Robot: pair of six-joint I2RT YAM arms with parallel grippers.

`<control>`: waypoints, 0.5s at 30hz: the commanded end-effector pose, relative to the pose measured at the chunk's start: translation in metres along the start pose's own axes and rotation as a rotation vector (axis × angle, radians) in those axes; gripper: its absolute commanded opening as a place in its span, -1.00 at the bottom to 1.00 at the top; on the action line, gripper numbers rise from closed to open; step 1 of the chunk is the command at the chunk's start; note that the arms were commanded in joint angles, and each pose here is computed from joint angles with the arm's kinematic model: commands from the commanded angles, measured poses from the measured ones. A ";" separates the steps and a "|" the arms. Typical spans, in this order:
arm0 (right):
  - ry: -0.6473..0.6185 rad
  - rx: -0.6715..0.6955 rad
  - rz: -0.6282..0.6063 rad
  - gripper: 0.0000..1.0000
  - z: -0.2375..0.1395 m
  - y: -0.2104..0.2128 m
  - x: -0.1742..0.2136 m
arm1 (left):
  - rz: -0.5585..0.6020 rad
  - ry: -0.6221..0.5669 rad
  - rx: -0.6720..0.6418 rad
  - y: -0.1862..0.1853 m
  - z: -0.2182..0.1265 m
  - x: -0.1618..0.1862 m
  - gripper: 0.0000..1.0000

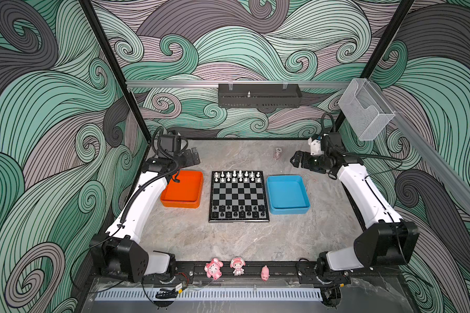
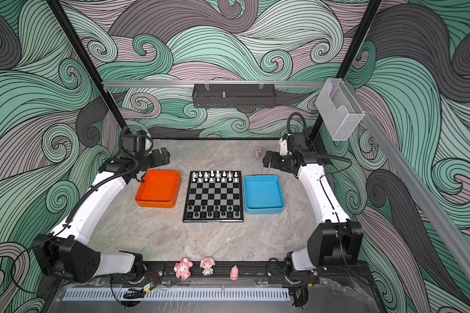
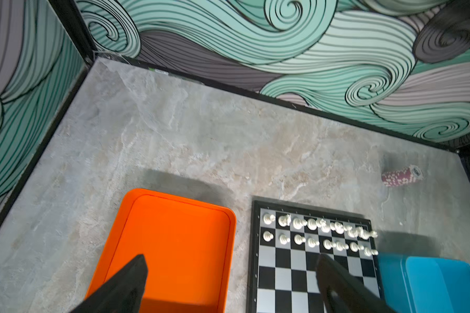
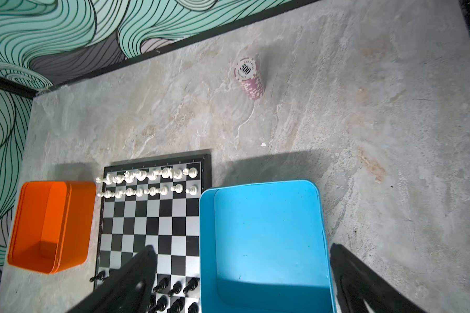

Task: Set up the chess pieces on the board

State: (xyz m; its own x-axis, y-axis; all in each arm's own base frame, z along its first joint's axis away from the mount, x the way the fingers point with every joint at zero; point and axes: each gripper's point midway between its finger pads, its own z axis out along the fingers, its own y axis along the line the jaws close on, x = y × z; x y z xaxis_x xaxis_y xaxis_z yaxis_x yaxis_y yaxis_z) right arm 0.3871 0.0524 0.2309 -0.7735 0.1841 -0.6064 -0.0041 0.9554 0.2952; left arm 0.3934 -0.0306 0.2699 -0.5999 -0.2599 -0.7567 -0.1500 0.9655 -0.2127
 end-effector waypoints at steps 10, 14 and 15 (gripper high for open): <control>-0.175 0.186 -0.039 0.98 -0.001 -0.041 -0.030 | 0.256 -0.103 -0.171 0.052 0.021 0.006 0.97; -0.240 0.125 -0.157 0.99 0.014 -0.035 -0.028 | 0.275 -0.130 -0.143 0.061 0.034 0.023 0.98; -0.272 0.115 -0.172 0.98 0.015 -0.034 -0.028 | 0.274 -0.121 -0.126 0.062 0.038 0.029 0.97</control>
State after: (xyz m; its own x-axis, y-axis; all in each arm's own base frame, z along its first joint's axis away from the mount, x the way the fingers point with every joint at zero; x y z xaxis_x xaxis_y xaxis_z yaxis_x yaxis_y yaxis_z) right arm 0.4106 0.0175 0.2241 -0.6453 0.1388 -0.7512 0.0338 0.9876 0.1535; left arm 0.3870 0.0186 0.1947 -0.6160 -0.0302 -0.7872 -0.1322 0.9891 0.0655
